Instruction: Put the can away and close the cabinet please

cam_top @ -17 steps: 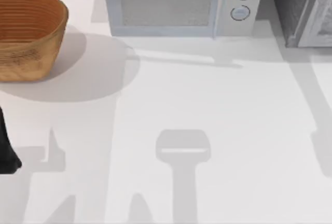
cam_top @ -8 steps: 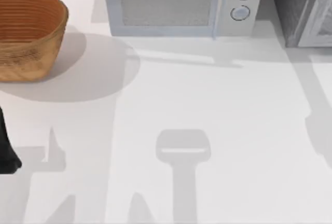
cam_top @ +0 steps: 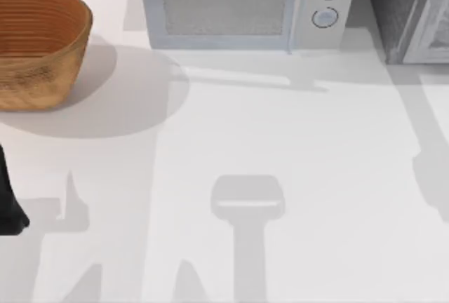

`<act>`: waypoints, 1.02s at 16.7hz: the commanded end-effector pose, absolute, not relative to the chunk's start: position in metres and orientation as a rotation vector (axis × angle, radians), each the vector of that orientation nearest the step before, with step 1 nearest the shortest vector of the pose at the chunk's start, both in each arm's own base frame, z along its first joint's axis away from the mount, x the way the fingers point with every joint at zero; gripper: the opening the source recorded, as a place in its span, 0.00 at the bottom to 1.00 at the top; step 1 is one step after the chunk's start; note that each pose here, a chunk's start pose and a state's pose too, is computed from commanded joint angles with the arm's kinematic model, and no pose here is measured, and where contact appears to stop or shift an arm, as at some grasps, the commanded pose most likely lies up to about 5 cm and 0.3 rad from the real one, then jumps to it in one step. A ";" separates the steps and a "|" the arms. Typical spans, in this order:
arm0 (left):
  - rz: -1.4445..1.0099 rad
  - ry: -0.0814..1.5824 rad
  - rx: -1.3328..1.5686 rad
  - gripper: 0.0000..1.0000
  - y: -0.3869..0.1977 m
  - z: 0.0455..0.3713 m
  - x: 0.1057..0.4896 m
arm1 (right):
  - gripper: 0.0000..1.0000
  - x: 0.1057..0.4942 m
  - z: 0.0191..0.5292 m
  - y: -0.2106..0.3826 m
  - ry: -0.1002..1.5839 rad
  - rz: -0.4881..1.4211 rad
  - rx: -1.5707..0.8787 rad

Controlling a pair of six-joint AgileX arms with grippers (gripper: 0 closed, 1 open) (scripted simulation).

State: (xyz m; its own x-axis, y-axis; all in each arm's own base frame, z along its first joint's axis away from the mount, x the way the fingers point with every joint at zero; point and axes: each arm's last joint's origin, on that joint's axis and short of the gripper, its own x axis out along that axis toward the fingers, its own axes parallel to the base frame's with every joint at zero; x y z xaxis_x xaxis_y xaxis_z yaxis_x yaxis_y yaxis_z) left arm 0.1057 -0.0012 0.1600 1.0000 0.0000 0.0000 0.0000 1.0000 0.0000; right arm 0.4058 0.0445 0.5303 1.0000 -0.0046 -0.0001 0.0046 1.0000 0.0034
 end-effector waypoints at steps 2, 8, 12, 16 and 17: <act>0.000 0.000 0.000 1.00 -0.001 0.160 0.106 | 0.23 0.406 0.530 0.044 0.000 -0.005 0.003; 0.000 0.000 0.000 1.00 -0.001 0.160 0.106 | 0.68 0.406 0.530 0.044 0.000 -0.005 0.003; 0.000 0.000 0.000 1.00 -0.001 0.160 0.106 | 0.98 0.406 0.530 0.044 0.000 -0.005 0.003; 0.000 0.000 0.000 1.00 -0.001 0.160 0.106 | 1.00 0.406 0.530 0.044 0.000 -0.005 0.003; 0.000 0.000 0.000 1.00 -0.001 0.160 0.106 | 1.00 0.406 0.530 0.044 0.000 -0.005 0.003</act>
State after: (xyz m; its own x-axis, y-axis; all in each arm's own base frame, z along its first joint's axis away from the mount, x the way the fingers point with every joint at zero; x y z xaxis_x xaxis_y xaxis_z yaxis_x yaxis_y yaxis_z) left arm 0.1057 -0.0012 0.1600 1.0000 0.0000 0.0000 0.0000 1.0000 0.0000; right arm 0.4058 0.0445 0.5303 1.0000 -0.0046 -0.0001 0.0046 1.0000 0.0034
